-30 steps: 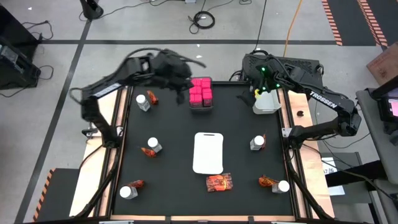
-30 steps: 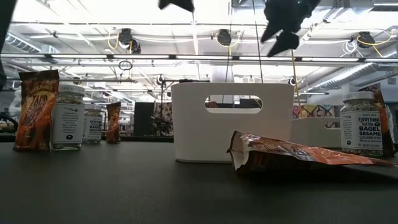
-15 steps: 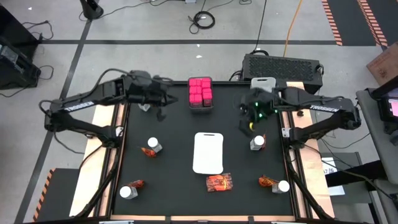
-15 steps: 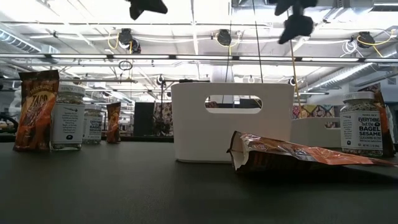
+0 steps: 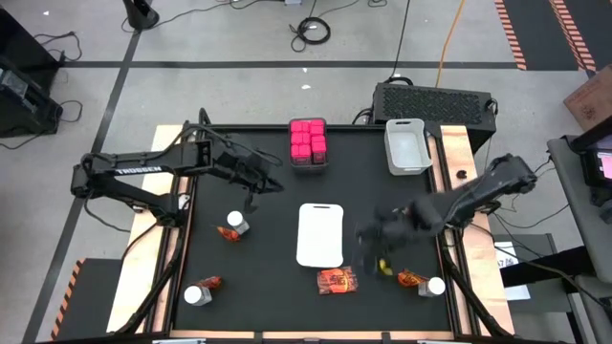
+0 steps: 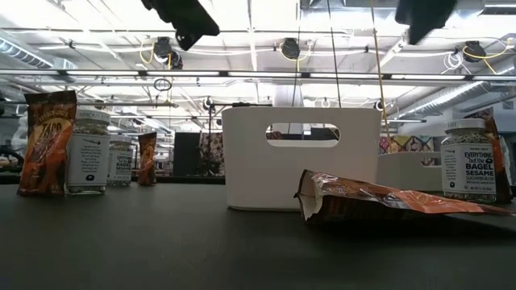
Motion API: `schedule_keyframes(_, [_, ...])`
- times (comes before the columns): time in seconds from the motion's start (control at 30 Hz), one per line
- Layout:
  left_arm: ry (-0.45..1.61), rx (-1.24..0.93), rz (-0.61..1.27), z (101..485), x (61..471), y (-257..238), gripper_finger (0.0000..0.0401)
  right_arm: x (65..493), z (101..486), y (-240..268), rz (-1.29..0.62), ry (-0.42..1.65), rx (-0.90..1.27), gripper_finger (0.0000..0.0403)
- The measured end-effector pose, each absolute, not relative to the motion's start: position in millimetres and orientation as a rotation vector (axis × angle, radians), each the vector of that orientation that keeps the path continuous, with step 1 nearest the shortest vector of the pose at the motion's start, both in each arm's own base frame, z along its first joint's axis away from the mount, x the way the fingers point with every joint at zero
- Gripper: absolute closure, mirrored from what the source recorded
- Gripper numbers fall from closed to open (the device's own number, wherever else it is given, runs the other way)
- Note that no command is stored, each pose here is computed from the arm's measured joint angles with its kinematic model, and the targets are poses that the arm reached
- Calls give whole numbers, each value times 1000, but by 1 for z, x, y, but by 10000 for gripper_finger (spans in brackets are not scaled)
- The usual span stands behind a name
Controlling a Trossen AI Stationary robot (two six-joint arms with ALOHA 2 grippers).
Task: Sort spices by type
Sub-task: Put the orange seasoning pack into the white bin
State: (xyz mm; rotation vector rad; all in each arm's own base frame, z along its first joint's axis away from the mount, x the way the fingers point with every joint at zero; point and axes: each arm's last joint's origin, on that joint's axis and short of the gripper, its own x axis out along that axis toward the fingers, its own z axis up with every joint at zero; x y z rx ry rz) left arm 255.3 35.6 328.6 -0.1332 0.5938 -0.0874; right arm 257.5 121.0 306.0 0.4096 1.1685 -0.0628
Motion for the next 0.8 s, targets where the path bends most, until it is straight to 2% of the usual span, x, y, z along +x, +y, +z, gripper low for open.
schedule_keyframes(0.1, [571,-113,-107,328,261,32,335,261,284,146,49,1262,240,28])
schedule_keyframes(0.2, [565,-107,-119,328,262,29,301,271,261,164,101,1324,199,28])
schedule_keyframes(0.4, [570,-106,-124,328,262,28,248,292,222,200,181,1261,103,41])
schedule_keyframes(0.6, [577,-108,-124,327,262,28,232,301,189,209,165,1300,15,59])
schedule_keyframes(0.8, [581,-109,-123,327,262,28,232,304,184,207,30,1248,-14,74])
